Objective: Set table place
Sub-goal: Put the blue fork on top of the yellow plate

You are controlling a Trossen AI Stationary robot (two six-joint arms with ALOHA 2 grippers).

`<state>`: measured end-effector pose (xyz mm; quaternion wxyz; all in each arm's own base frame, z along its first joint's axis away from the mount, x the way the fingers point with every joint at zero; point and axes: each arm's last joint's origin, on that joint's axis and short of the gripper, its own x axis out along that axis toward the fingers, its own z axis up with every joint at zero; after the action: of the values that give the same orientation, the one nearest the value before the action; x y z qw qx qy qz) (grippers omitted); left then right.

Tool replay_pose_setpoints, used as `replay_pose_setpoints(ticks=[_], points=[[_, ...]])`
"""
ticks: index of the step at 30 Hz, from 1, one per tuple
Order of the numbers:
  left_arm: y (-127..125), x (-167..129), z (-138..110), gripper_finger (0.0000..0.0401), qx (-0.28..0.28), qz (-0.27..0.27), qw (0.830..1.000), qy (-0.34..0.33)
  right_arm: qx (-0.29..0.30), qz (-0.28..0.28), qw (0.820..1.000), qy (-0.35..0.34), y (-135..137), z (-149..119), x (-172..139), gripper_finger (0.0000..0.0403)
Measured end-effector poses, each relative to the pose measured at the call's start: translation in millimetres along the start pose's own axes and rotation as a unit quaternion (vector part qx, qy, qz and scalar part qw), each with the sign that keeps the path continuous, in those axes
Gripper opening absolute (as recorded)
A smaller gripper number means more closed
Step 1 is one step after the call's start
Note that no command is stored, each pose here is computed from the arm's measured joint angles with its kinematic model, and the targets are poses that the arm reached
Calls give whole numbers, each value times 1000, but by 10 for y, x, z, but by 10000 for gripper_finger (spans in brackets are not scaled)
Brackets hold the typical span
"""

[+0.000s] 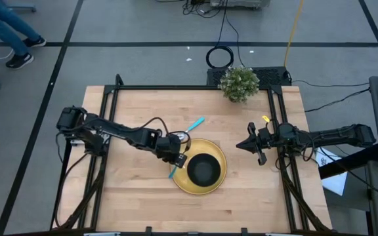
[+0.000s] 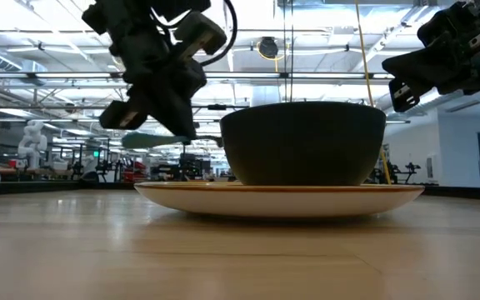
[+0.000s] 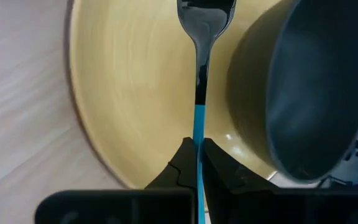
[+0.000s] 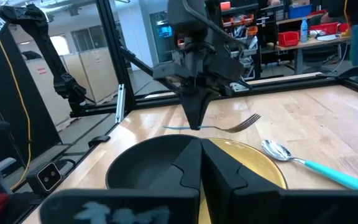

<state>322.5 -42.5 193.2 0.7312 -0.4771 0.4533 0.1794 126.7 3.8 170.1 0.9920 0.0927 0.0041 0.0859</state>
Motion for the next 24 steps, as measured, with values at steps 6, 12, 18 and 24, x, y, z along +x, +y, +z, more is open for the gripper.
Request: replay_pose_setpoints(ticks=[6, 12, 18, 24], points=[[31, 72, 57, 4, -4, 0, 1000, 10, 0, 0, 1000, -1, 0, 2, 1, 0], [70, 165, 96, 4, 9, 2, 1000, 23, 1, 0, 1000, -2, 0, 3, 3, 0], [121, 212, 129, 4, 20, 12, 999, 32, 1, 0, 1000, -2, -1, 2, 5, 0], [154, 256, 140, 4, 20, 19, 999, 41, 1, 0, 1000, -3, -1, 5, 7, 0]])
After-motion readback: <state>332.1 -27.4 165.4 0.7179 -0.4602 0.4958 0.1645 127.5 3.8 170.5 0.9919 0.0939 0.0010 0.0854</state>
